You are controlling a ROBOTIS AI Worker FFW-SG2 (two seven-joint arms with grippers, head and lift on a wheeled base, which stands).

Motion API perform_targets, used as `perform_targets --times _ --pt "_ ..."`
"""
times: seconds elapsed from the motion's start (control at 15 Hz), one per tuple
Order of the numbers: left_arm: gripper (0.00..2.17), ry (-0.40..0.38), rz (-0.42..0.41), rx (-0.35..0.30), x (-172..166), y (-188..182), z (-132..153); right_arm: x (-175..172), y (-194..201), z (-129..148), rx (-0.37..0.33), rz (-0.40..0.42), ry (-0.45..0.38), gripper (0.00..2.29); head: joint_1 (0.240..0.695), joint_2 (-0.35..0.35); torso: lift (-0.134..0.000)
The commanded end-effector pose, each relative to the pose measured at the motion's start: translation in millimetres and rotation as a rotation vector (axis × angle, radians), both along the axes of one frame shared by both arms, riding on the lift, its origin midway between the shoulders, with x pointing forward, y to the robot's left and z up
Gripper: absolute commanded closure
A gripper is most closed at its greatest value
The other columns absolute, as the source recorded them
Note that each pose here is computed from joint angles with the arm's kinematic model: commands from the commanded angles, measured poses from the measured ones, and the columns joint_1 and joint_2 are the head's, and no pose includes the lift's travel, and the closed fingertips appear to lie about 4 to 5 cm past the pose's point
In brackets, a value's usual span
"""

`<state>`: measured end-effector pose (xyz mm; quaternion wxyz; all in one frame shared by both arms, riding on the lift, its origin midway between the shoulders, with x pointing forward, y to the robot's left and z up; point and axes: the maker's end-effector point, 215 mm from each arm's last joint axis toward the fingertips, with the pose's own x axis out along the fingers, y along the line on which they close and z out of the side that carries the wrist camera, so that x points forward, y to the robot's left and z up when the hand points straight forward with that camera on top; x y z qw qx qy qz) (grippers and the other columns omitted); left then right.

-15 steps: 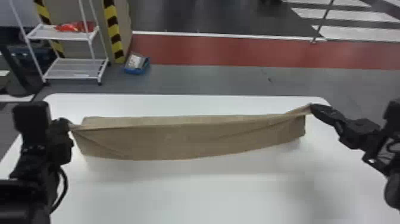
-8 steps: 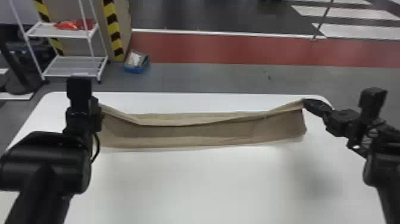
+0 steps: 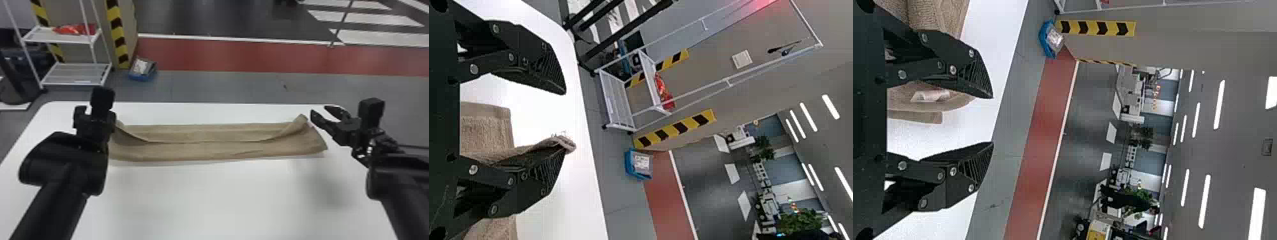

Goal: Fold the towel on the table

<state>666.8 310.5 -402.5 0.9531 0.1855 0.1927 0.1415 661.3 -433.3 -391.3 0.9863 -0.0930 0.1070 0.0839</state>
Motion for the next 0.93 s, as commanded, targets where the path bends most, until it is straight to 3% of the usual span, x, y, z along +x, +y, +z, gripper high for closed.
perform_targets --times 0.0,0.33,0.67,0.87 --pt "0.14 0.009 0.004 0.024 -1 7 -4 -2 -6 -2 -0.003 -0.005 0.004 0.11 0.677 -0.103 -0.109" --pt "0.14 0.001 0.068 0.019 -30 61 -18 -41 -31 -39 0.022 0.005 0.086 0.12 0.695 -0.097 -0.109" --pt "0.14 -0.031 -0.057 -0.232 -38 70 -24 -59 -26 -59 0.042 0.031 0.117 0.19 0.695 -0.08 -0.109" --pt "0.14 -0.04 -0.087 -0.258 -46 67 -20 -59 -23 -65 0.056 0.031 0.139 0.22 0.695 -0.07 -0.109"
